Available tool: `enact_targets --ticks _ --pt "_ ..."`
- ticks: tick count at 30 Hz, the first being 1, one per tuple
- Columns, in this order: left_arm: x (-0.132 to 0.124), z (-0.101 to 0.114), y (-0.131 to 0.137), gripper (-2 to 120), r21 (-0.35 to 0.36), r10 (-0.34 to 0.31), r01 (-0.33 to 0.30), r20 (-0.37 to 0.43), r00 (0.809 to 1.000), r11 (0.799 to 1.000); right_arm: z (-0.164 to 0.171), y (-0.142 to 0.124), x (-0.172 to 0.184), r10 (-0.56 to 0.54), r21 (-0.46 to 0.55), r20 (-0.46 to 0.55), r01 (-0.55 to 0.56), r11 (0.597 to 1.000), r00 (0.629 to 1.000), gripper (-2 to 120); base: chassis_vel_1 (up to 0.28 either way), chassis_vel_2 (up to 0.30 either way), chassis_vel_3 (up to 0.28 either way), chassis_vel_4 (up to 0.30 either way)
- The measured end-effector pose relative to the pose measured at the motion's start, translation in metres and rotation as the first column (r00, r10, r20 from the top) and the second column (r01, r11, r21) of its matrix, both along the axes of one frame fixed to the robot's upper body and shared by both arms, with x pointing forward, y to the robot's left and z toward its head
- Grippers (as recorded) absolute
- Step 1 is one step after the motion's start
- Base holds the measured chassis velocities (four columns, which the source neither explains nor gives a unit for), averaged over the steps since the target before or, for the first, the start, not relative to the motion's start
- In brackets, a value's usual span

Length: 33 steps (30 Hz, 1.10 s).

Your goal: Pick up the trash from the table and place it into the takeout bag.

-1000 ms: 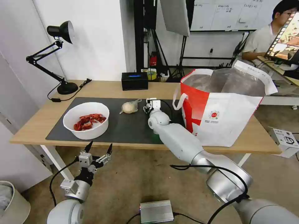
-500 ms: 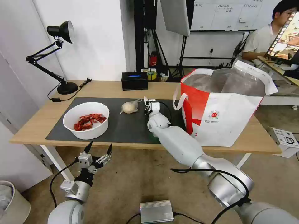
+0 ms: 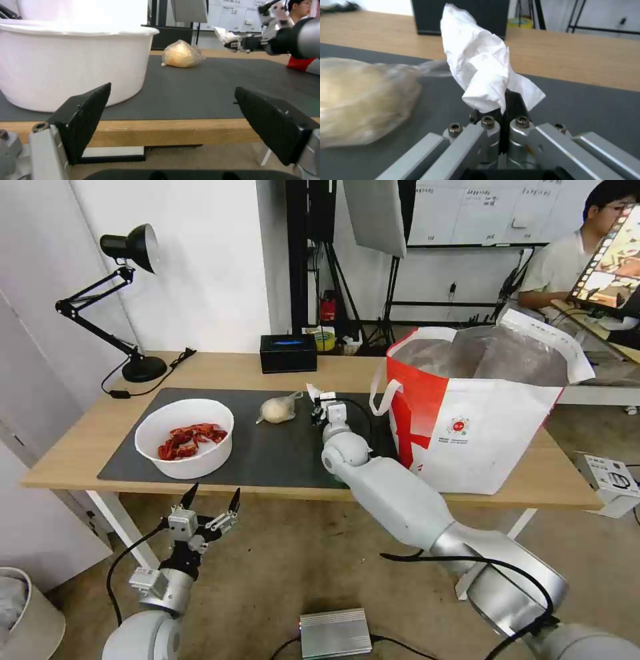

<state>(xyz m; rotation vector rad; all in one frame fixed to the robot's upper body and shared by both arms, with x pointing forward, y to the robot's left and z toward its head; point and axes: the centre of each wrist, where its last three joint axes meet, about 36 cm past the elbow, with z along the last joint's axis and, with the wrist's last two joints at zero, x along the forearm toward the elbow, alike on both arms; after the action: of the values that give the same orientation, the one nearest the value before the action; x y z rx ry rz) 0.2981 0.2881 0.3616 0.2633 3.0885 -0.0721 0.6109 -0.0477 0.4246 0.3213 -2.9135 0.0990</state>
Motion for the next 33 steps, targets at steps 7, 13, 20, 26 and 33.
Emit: enact_targets --ticks 7,13,20,26,33 --pt "-0.003 0.003 0.002 100 0.008 0.003 -0.003 0.000 1.000 1.000 -0.003 -0.014 -0.025 0.093 -0.014 0.096 -0.092 0.996 0.991 0 0.000 0.000 0.000 0.000" --pt "-0.004 0.005 0.005 100 0.018 0.004 -0.004 0.002 1.000 1.000 0.001 -0.032 -0.051 0.180 -0.027 0.187 -0.178 0.984 0.966 0 0.000 0.000 0.000 0.000" --pt "-0.007 0.007 0.011 100 0.032 0.011 -0.011 -0.003 1.000 0.999 -0.002 -0.061 -0.090 0.293 -0.026 0.286 -0.298 0.954 0.912 0 0.000 0.000 0.000 0.000" --pt "-0.011 0.007 0.011 100 0.035 0.010 -0.010 -0.008 1.000 0.999 -0.010 -0.098 -0.132 0.362 -0.068 0.378 -0.364 0.929 0.852 0 0.000 0.000 0.000 0.000" --pt "-0.014 0.006 0.006 100 0.045 -0.001 0.002 -0.018 1.000 0.999 -0.015 -0.125 -0.174 0.378 -0.105 0.423 -0.370 0.923 0.824 0 0.000 0.000 0.000 0.000"
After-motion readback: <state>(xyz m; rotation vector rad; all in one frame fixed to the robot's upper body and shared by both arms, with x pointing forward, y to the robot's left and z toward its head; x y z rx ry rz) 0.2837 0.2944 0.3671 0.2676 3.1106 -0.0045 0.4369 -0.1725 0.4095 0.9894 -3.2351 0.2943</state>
